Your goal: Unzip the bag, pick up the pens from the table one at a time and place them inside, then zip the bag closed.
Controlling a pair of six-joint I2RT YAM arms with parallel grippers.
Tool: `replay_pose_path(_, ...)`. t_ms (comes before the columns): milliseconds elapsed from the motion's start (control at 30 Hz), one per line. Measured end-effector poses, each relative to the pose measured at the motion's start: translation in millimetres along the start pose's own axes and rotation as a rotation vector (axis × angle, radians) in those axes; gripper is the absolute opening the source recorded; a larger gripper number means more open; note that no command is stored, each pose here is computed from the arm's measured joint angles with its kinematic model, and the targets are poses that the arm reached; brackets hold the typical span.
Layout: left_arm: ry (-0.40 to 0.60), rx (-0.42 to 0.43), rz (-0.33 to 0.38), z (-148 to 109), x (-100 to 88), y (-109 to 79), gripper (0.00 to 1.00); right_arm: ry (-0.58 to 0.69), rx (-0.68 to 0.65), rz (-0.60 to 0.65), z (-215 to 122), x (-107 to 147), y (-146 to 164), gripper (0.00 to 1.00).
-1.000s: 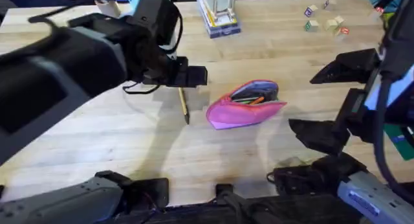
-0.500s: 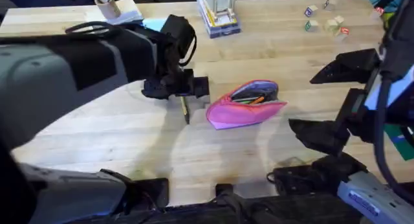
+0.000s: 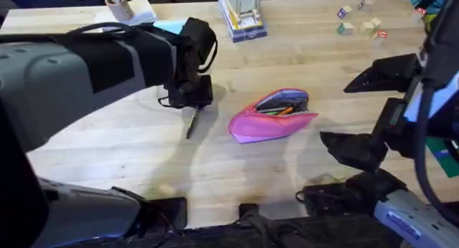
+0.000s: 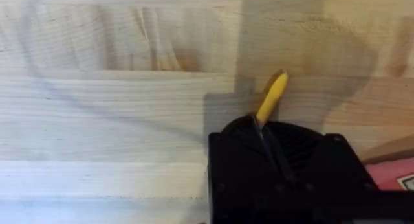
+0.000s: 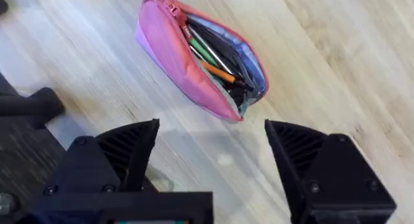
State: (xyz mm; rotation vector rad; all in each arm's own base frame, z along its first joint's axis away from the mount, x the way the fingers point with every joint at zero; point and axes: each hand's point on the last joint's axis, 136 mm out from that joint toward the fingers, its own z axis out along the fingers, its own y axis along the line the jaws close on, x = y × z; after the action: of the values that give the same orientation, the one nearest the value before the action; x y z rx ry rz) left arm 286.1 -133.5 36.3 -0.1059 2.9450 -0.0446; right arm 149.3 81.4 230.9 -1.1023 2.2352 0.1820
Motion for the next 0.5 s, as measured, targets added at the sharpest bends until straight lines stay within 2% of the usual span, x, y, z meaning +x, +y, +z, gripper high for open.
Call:
replay_pose_path(267,-0.007,0.000,0.001,-1.9,-3.1,-1.3,0.043,-0.001,0.000,0.000,0.0,-0.2,-0.1,0.998)
replay_pose_path(367,-0.033,0.015,0.000,-9.5,-13.8,-7.1,0.043,-0.001,0.000,0.000,0.0,-0.2,-0.1,0.998)
replay_pose_path(500,-0.108,0.059,0.004,-30.2,-37.6,-19.5,0.043,-0.001,0.001,0.000,0.0,-0.2,-0.2,0.998)
